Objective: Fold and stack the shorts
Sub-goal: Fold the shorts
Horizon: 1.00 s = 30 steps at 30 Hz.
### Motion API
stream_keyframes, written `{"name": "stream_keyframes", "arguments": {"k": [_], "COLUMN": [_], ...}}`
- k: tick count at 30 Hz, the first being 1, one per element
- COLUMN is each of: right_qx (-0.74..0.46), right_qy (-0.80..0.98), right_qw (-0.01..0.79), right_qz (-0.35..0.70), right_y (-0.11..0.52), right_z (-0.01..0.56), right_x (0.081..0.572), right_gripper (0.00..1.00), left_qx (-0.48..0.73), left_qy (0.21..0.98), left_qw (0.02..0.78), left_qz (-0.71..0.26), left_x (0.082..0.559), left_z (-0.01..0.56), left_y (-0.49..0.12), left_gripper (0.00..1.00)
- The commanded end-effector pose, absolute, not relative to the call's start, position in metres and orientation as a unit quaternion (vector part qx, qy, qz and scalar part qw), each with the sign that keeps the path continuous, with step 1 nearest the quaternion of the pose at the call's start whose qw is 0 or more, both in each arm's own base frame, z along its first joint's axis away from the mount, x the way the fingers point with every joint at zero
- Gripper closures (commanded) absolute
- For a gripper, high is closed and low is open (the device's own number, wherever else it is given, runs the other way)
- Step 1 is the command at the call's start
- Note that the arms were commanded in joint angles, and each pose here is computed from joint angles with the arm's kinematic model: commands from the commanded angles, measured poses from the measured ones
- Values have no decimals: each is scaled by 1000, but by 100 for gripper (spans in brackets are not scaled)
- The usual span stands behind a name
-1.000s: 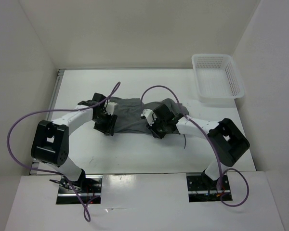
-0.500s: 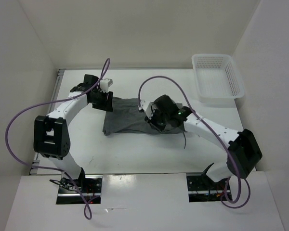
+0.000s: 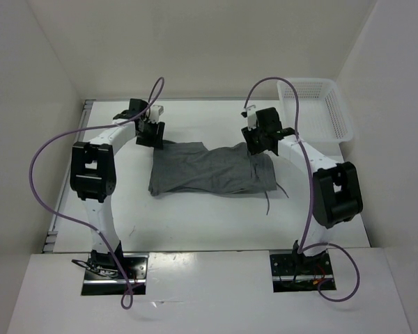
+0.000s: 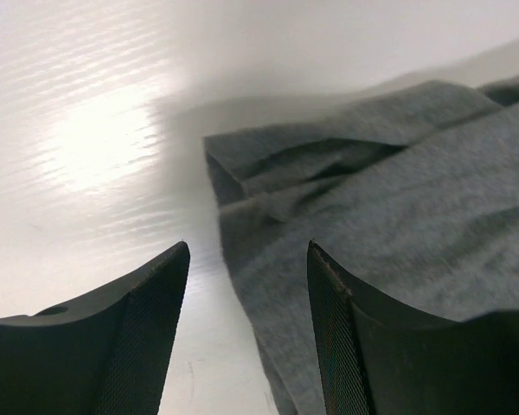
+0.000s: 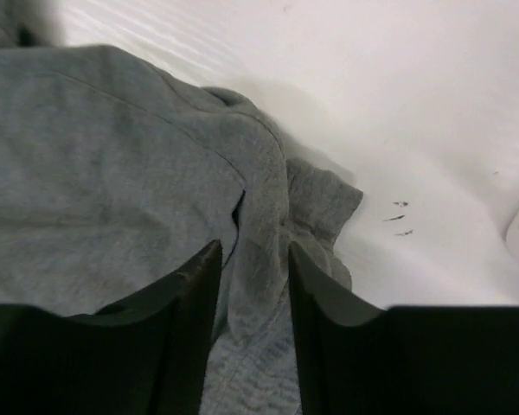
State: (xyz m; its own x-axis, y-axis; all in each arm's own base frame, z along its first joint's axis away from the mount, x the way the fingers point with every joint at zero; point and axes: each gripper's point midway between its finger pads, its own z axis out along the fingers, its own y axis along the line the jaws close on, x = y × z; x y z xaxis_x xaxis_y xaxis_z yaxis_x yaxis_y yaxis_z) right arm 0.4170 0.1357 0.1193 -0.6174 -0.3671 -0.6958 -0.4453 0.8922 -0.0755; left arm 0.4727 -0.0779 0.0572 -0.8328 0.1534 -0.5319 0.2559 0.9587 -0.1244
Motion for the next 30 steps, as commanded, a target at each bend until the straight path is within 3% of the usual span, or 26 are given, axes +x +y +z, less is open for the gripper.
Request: {"name": "stream_keyframes", "arguments": {"k": [1,6,13,19,22,23,26,27,30], "right_qx": [-219,-199,-188,-208,-222,-222,-211,-203,-165], "right_qy": [889,900,900,910,914,916,907,904,899], "right_qw": [401,388,393,358,339,333,364,377,404], "right_qz": [38,15,-21,6,9,9,-13,-18,-30], "right_y": [140,120,102,110,111,110,108,107,101], "right_z": [130,111,103,71,54,49,67,75,94], "right_x": [438,445,461,449,443,443,464,471,490], "right_gripper": [56,46,42,42,51,63,83,94,100], "left_qx": [104,100,113,125,131,132,136,137,130], "left_qy": [948,956,952,952,951,949,943,941,933], "left_qw": [285,260,249,222,221,228,245,253,296], "left_qz": [-94,-87,-139,-170,-175,-175,-179,-179,-157], "left_x": [488,480,477,465,469,473,487,492,513], "left_z": [64,42,35,19,16,21,34,40,73], "left_y": [-73,-69,-88,-106,-112,-113,-116,-116,-104], "left_gripper": [35,35,35,51,64,76,91,100,100]}}
